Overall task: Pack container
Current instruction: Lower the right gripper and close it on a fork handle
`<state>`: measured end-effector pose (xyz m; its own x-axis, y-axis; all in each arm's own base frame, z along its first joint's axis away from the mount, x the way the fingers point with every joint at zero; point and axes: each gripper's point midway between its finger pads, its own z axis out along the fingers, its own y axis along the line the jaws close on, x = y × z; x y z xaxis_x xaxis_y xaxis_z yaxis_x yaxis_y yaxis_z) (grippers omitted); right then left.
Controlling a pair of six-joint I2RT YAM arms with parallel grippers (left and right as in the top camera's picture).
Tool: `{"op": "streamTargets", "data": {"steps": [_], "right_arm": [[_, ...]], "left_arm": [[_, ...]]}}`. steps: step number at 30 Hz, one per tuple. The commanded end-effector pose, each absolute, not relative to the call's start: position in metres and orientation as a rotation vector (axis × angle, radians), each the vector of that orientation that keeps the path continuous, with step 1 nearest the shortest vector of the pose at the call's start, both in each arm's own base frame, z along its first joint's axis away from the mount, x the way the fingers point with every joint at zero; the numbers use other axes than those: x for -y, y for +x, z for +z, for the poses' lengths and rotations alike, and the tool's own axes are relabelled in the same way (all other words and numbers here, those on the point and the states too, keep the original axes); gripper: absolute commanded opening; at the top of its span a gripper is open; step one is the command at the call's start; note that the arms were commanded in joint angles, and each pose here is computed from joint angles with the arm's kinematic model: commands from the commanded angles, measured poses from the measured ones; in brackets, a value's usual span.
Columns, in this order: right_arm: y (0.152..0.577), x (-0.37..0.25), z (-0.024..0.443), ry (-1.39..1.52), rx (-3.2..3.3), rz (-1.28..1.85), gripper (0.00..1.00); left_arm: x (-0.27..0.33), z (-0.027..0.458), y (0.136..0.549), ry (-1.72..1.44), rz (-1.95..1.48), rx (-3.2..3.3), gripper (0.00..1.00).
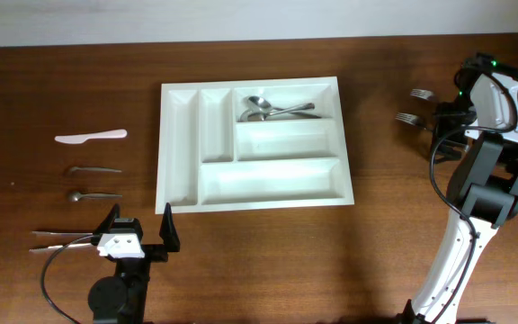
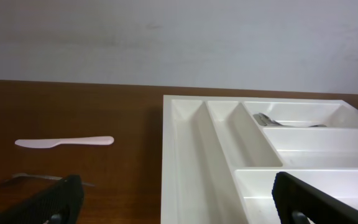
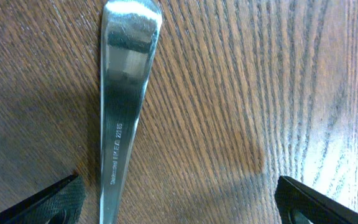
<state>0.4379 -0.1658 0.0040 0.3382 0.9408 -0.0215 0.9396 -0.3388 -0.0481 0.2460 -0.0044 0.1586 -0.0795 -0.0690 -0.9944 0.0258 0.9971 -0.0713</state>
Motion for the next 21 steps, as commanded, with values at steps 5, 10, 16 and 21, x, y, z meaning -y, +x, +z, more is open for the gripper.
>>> {"op": "streamTargets", "data": {"steps": [5,10,16,21], "right_arm": [[0.4357,0.1704,-0.0039,-2.544,1.779,0.095,0.9],[0.4365,0.1707,-0.004,-2.547,1.781,0.093,0.58],[0.4365,0.1707,-0.004,-2.546,1.781,0.093,0.31],[0.4365,0.1707,-0.004,-2.547,1.781,0.093,0.18]], "left_arm": [[0.0041,0.1573,0.2459,-0.021,-0.065,-1.647,0.99],[0.0041,0.1573,0.2459,-0.021,-0.065,-1.647,0.99],[0.0041,0.1573,0.2459,-0.021,-0.065,-1.647,0.99],[0.0041,0.1573,0.2459,-0.021,-0.065,-1.647,0.99]]}}
